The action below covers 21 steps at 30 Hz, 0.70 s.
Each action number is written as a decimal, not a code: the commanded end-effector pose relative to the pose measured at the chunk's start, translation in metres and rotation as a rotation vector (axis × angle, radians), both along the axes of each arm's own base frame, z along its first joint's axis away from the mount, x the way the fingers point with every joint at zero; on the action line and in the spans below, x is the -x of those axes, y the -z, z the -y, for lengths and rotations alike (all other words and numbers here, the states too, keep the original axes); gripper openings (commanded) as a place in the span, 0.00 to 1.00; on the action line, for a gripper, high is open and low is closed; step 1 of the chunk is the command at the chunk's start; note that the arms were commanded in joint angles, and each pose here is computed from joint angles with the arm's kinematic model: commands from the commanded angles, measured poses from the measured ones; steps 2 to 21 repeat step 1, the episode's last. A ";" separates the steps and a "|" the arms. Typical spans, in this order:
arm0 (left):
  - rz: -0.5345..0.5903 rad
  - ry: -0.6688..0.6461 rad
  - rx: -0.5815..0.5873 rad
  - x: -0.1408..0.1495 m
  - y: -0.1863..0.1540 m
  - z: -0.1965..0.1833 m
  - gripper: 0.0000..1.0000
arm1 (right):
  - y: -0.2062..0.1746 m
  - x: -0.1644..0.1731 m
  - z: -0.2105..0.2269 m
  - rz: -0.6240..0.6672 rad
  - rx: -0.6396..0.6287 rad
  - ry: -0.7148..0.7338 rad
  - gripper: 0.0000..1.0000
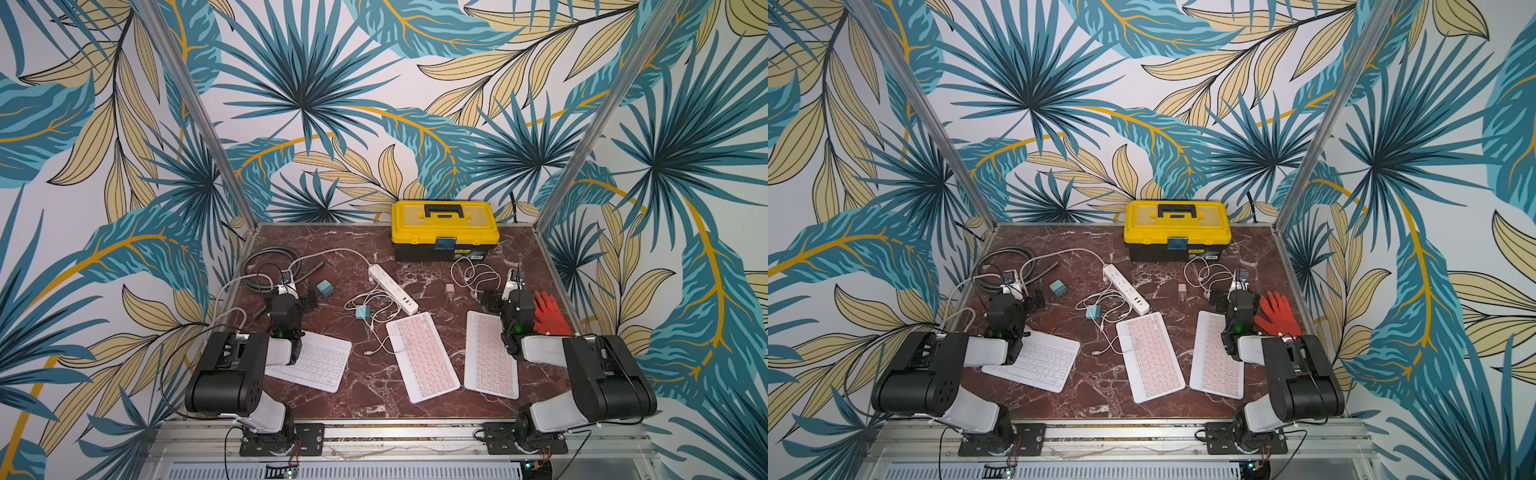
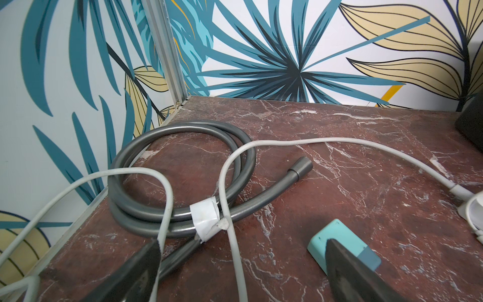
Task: Unplug the wireless keyboard
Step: Reset both arms
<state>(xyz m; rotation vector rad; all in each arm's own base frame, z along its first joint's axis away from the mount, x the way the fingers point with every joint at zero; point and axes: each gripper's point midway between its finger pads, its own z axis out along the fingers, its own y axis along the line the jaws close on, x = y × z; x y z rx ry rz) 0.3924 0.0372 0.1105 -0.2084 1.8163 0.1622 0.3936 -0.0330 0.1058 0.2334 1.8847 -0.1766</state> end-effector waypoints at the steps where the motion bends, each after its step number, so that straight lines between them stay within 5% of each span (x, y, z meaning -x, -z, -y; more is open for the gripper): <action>1: 0.031 -0.003 0.003 -0.005 -0.009 -0.002 0.99 | -0.006 -0.001 0.000 0.015 -0.002 -0.004 1.00; 21: 0.031 -0.003 0.003 -0.005 -0.009 -0.002 0.99 | -0.006 -0.001 0.000 0.015 -0.002 -0.004 1.00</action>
